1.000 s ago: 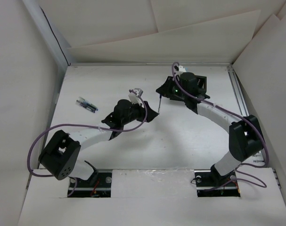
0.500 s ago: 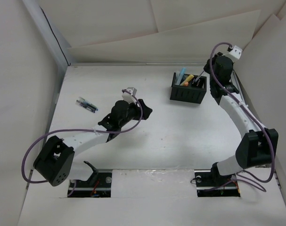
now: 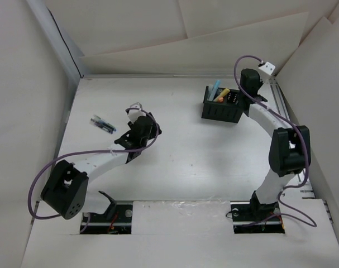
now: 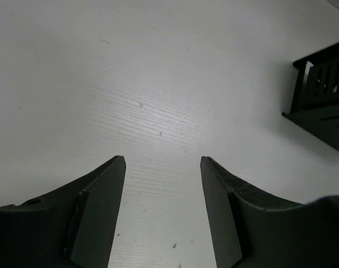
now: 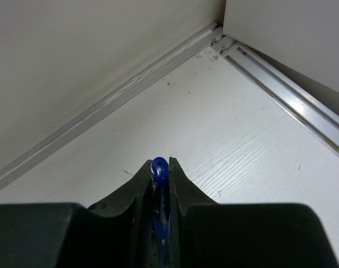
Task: Sort the stationery into containers
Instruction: Place the pen in the storage box.
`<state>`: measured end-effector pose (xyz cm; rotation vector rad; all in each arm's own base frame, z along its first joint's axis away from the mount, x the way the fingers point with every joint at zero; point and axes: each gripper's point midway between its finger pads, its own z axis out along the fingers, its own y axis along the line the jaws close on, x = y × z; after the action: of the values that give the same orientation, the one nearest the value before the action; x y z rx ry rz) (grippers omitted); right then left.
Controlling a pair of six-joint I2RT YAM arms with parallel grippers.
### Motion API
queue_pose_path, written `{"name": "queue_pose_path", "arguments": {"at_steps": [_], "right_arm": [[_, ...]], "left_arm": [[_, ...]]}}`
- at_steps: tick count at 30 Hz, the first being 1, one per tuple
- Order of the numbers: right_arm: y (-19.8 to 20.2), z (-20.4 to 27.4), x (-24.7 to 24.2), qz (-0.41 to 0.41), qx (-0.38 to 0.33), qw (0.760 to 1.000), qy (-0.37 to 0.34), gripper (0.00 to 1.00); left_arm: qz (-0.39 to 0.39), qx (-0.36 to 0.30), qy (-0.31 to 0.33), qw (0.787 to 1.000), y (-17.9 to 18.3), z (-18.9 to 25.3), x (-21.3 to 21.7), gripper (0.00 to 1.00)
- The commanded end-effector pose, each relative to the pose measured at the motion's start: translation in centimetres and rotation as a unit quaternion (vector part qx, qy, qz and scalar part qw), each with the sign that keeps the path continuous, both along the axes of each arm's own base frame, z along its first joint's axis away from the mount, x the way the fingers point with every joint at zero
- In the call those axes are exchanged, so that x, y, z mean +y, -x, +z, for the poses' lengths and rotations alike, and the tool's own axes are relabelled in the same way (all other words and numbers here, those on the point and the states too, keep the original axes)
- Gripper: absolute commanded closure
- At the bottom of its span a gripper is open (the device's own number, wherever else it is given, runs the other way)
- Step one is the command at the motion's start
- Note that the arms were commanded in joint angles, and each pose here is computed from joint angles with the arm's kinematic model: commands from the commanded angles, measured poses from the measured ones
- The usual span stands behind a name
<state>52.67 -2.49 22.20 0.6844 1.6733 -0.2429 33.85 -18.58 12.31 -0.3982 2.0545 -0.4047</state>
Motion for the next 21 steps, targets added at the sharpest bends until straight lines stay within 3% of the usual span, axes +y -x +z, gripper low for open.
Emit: {"name": "queue_pose_path", "arguments": {"at_steps": [1,2,6,7,10,12,15,16,18,21], "right_arm": [[-0.6,4.3,0.3,-0.017,-0.063,0.998,0.004,0.94],[-0.4,3.7,1.5,-0.009,-0.056,0.998,0.005,0.92],[0.6,3.5,3.1,0.007,-0.055,0.998,0.001,0.61],[0.9,3.6,3.7,0.012,-0.059,0.998,-0.006,0.48],[2.3,4.0,4.0,0.024,-0.061,0.997,-0.027,0.29],[3.0,4.4,4.2,0.035,-0.065,0.997,-0.036,0.21],[5.1,6.0,4.4,0.050,-0.078,0.994,-0.053,0.20],[6.0,5.4,4.5,0.060,-0.068,0.994,-0.055,0.23],[7.7,7.5,4.5,0.078,-0.096,0.990,-0.069,0.48],[9.5,9.1,5.1,0.120,-0.113,0.983,-0.076,1.00]], "left_arm": [[0.090,-0.011,-0.001,0.996,-1.8,1.8,1.8,0.48],[0.101,0.004,-0.013,0.995,-2.0,0.9,1.9,0.48],[0.157,0.021,-0.016,0.987,-3.8,1.3,2.9,0.51],[0.166,0.026,-0.016,0.986,-4.1,1.1,3.3,0.51],[0.185,0.042,-0.002,0.982,-4.9,0.2,4.9,0.51],[0.186,0.042,0.018,0.982,-5.6,0.4,5.3,0.52],[0.212,0.047,0.028,0.976,-6.0,-0.1,7.6,0.52],[0.217,0.044,0.034,0.975,-6.1,0.3,8.2,0.52],[0.239,0.050,0.048,0.968,-6.3,-0.2,10.4,0.52],[0.278,0.062,0.073,0.956,-6.8,-0.8,14.0,0.56]]}}
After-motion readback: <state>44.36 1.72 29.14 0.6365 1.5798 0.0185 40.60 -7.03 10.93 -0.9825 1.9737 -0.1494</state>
